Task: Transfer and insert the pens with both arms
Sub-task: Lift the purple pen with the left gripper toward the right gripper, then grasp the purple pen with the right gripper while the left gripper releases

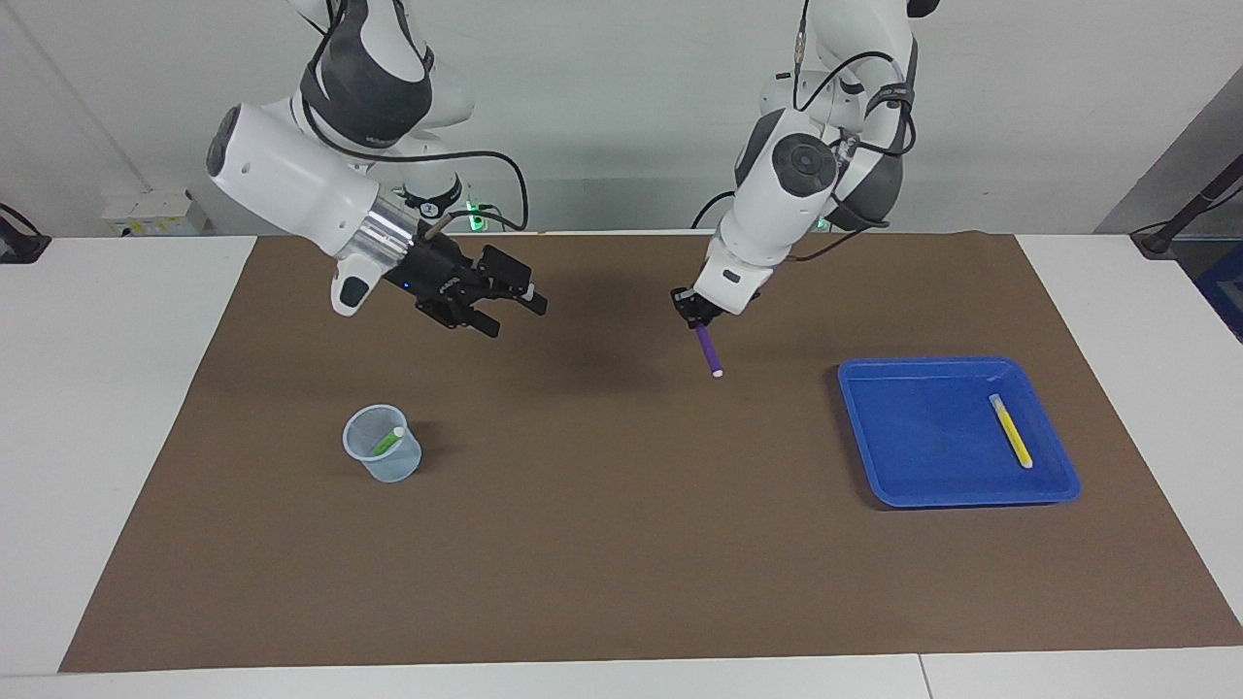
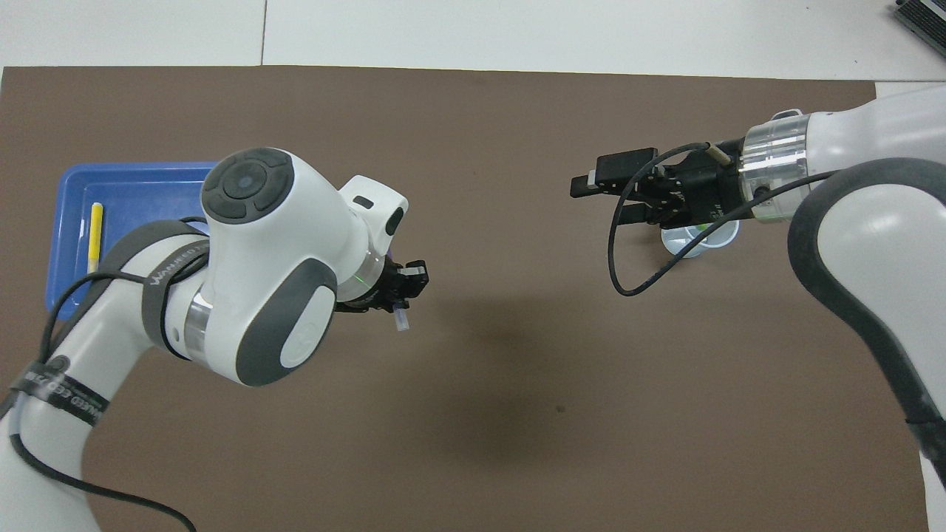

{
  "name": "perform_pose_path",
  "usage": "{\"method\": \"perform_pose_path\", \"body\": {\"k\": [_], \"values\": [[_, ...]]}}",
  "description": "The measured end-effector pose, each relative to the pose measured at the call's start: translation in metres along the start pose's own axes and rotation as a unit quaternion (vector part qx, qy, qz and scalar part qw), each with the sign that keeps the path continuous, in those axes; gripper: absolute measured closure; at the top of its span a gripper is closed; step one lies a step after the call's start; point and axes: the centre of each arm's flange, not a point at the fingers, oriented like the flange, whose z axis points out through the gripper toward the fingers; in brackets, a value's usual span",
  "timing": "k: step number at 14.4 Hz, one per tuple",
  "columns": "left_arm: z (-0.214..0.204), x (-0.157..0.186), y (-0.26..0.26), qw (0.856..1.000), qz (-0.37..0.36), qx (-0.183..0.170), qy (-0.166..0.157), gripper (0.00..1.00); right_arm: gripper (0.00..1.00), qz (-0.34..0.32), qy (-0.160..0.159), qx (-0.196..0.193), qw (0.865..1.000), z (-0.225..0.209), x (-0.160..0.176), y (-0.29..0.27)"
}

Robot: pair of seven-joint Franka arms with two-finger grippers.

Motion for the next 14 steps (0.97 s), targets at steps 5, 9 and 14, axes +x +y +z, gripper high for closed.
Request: {"method": "perform_pose_path", "body": {"k": [5, 9, 14], "values": [[0.003, -0.057, 0.071, 0.996, -0.03, -0.078, 0.03, 0.82, 0.0, 0.005, -0.025, 0.018, 1.0, 0.037, 0.012, 0.024], [-0.009, -0.074, 0.097, 0.988, -0.05, -0.139, 0.051, 0.82, 0.0, -0.087, -0.024, 0.007, 0.996, 0.064, 0.002, 0.042], [-0.022, -0.065, 0.106, 0.973, -0.072, -0.205, 0.072, 0.82, 0.0, -0.132, -0.038, 0.029, 0.99, 0.068, -0.013, 0.04]]}}
